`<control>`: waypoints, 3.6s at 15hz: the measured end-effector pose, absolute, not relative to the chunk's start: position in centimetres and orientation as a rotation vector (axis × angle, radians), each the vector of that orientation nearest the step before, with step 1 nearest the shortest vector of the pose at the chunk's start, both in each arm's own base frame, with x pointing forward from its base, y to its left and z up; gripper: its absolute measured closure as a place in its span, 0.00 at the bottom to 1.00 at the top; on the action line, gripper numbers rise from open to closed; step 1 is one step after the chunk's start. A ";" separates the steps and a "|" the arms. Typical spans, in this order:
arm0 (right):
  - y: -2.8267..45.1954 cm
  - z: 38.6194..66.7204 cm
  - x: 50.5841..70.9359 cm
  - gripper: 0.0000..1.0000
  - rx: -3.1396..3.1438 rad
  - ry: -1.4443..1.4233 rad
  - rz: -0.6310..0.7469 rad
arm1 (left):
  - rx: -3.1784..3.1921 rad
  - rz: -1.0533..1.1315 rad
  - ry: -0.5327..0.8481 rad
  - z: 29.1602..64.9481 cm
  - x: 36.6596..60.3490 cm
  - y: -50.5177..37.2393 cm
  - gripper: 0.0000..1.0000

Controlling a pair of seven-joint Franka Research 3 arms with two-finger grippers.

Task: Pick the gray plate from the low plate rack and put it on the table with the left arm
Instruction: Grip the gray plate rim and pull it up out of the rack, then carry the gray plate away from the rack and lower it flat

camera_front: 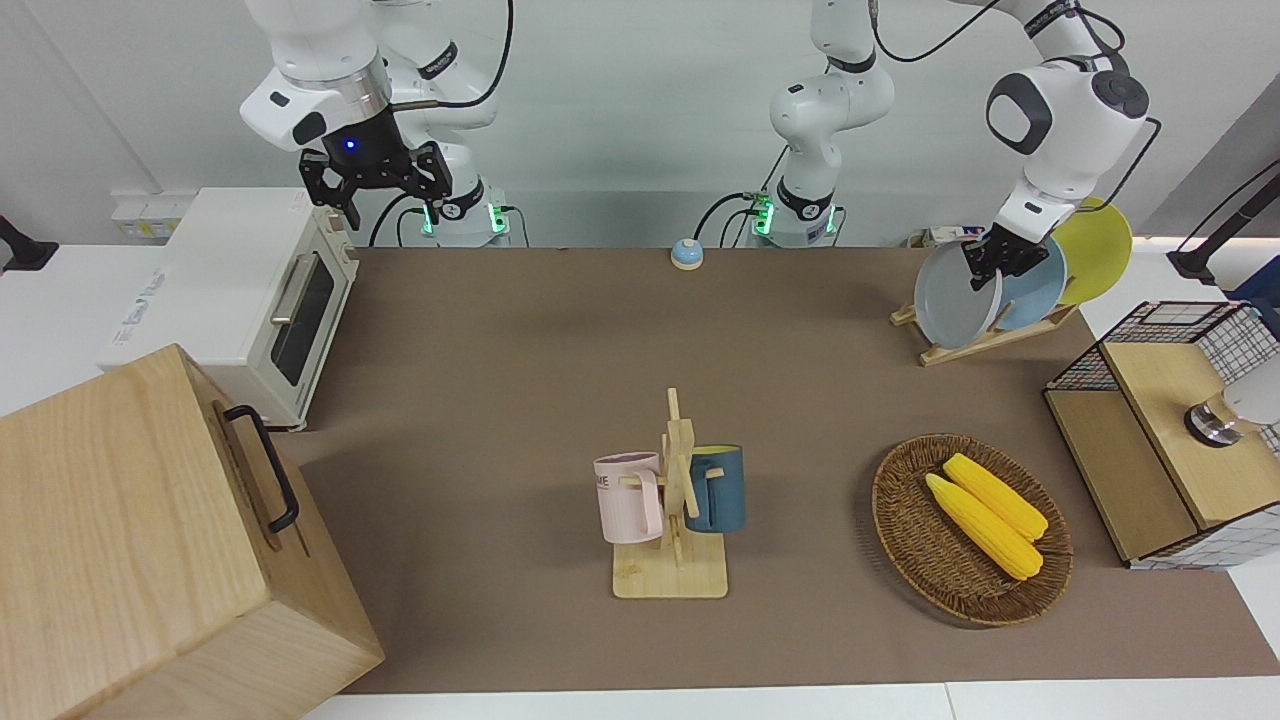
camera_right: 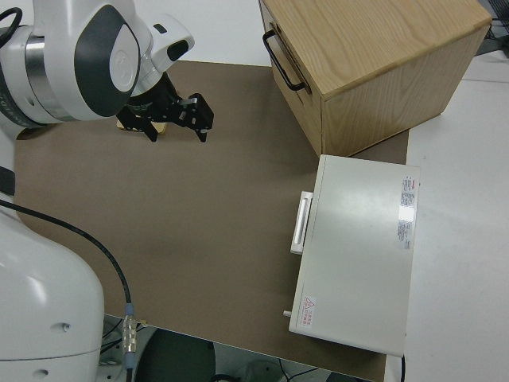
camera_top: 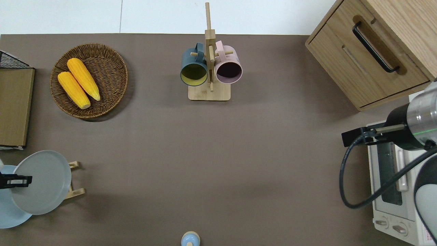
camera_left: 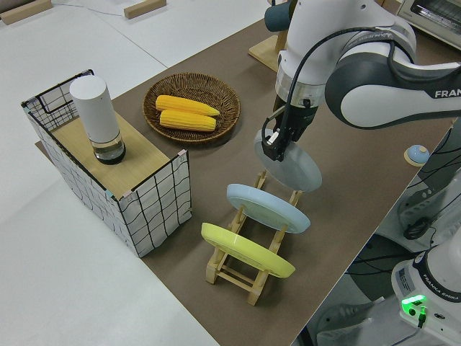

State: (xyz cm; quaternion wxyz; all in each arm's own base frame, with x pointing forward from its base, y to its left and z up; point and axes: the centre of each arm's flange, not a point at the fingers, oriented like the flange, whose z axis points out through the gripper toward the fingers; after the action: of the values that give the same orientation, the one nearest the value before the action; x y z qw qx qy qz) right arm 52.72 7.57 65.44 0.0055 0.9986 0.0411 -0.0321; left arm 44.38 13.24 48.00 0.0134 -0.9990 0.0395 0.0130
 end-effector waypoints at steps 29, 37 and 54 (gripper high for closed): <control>7.6 65.4 52.7 0.01 3.126 0.129 -0.100 | -3.535 0.324 -0.153 52.7 43.9 7.5 0.92; 7.6 65.4 52.7 0.01 3.126 0.129 -0.100 | -3.587 0.447 -0.033 48.0 43.3 4.1 0.92; 7.6 65.4 52.7 0.01 3.126 0.129 -0.100 | -3.638 0.399 0.261 36.0 43.8 -1.4 0.92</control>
State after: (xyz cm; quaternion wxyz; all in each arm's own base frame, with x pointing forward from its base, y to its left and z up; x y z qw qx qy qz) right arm 52.72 7.57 65.44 0.0055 0.9986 0.0411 -0.0321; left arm 43.78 -1.43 36.01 -0.2607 -0.9572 0.0687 0.1050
